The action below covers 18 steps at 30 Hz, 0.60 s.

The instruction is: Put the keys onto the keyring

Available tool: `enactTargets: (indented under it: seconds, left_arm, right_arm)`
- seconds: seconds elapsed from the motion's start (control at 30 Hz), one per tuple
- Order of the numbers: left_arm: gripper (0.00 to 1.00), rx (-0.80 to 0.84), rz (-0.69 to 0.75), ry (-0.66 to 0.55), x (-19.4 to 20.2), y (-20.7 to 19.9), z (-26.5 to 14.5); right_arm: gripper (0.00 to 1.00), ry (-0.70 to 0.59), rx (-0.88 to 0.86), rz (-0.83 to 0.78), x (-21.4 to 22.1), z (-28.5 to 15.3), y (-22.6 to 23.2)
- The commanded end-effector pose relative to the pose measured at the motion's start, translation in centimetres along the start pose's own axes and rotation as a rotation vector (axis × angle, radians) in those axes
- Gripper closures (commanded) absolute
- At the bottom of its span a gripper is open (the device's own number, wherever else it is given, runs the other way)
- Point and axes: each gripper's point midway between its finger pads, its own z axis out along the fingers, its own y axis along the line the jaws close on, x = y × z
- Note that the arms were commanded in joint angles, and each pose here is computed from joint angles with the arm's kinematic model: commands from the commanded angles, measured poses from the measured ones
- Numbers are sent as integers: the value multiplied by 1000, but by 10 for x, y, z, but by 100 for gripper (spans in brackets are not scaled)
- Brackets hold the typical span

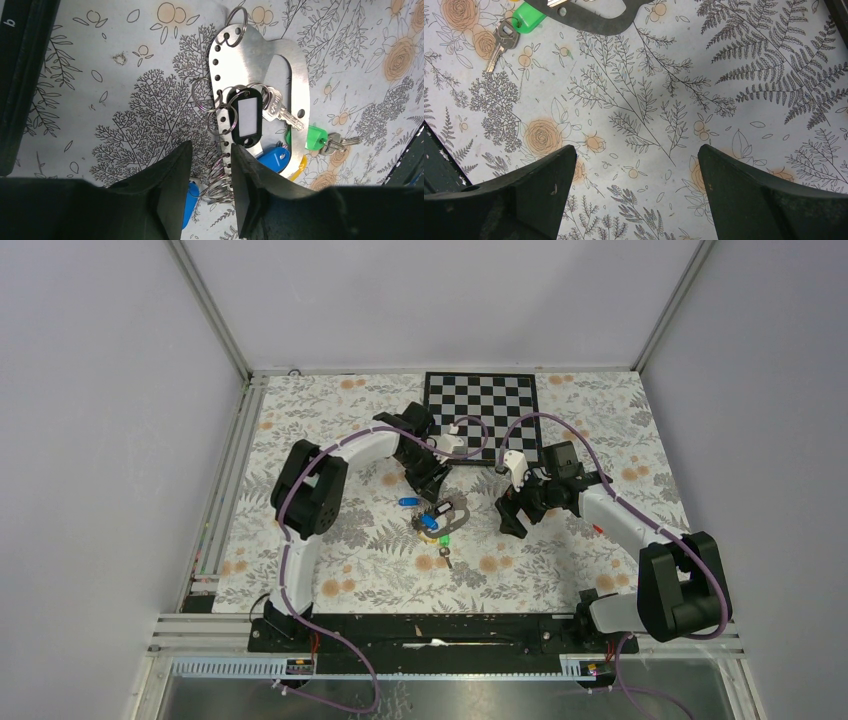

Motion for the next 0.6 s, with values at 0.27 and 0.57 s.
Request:
enactTargets:
  seconds: [0.27,0.57]
  left_arm:
    - [69,10,32,-18,-11,4,0]
    - [78,36,28,-16,-11,0,0]
  right_arm:
    - [1,-21,3,-22,-12,-5,-4]
    - [1,-16,-4,-20,-12,-4,-4]
